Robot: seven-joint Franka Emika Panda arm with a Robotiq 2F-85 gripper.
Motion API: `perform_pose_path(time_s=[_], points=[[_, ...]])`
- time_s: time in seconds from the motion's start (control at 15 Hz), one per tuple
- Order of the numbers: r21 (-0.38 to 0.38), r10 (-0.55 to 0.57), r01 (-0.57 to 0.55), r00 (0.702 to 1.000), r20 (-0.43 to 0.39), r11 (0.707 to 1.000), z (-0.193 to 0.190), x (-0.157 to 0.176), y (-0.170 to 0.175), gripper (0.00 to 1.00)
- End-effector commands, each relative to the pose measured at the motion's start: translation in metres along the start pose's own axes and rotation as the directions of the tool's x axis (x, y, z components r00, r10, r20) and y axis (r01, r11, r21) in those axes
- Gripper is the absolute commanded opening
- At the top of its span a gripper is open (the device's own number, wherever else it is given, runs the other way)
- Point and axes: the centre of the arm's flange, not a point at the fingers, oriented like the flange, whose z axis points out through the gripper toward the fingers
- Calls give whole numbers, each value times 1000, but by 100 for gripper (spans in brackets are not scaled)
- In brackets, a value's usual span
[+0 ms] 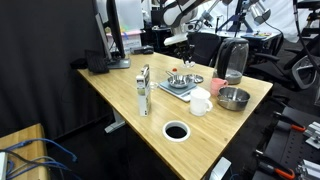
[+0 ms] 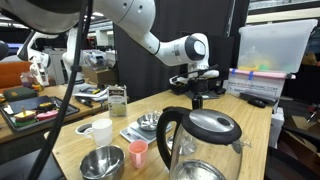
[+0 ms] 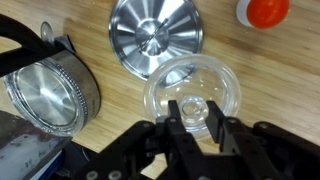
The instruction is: Remove the lid from the glass object and put it on the table
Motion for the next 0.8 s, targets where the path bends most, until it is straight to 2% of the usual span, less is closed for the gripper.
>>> perform_pose_path(time_s=[0.0,0.53,0.6,0.73], points=[[-22,7,-6,1000,31,1000,6,7,-21,8],[-25,-19,19,1000,6,999,19,5,-38,8],[-24,-24,24,1000,4,999,18,4,-38,56],[-26,-25,25,1000,2,999,17,4,-37,63]])
